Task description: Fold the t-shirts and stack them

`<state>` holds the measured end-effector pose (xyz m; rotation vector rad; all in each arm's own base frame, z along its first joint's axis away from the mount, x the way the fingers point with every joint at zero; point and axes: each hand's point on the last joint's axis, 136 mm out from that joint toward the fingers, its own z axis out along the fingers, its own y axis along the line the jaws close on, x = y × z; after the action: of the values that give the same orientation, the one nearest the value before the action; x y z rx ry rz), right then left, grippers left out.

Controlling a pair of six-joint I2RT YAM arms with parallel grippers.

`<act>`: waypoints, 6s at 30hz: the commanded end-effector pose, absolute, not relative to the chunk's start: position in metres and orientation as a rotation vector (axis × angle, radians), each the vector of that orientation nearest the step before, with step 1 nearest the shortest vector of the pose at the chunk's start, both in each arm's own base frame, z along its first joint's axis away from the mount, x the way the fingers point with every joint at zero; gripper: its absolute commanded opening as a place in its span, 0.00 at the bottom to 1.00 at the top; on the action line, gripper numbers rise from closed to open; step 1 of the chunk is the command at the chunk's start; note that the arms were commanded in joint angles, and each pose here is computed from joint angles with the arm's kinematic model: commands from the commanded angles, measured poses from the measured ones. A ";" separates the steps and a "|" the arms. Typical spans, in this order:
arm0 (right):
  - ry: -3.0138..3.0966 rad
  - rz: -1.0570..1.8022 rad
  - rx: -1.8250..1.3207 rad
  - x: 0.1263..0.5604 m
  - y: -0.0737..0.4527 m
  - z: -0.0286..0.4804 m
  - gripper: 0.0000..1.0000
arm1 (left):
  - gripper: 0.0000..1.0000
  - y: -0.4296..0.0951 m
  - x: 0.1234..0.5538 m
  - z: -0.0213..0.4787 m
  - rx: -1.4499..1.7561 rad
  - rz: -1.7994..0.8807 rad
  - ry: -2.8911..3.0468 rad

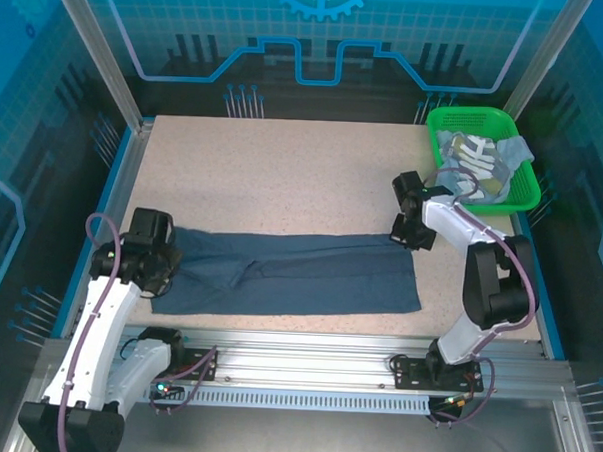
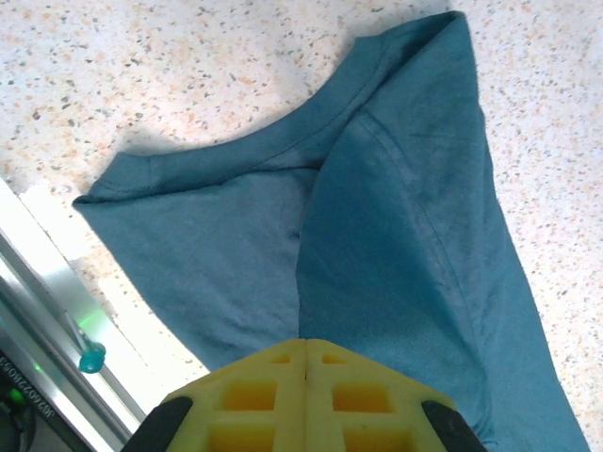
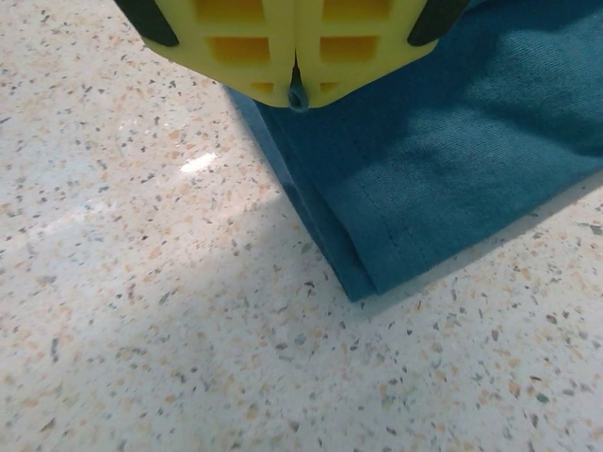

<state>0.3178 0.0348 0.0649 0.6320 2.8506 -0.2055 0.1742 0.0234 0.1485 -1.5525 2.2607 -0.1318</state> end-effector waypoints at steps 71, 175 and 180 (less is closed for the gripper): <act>2.876 -0.227 0.588 0.286 0.052 0.069 0.23 | 0.00 -0.009 0.104 0.119 -1.937 -0.283 2.260; 3.094 0.644 0.116 0.366 0.239 0.043 0.37 | 0.45 0.003 0.311 0.031 -1.078 -0.275 2.756; 3.105 0.639 0.111 0.368 0.243 0.042 0.38 | 0.44 0.004 0.307 0.019 -1.109 -0.249 2.771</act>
<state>0.3715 0.2336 0.0424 0.1175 3.0753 0.6130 0.3126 -0.0020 0.0284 -1.1266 2.7516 -0.2966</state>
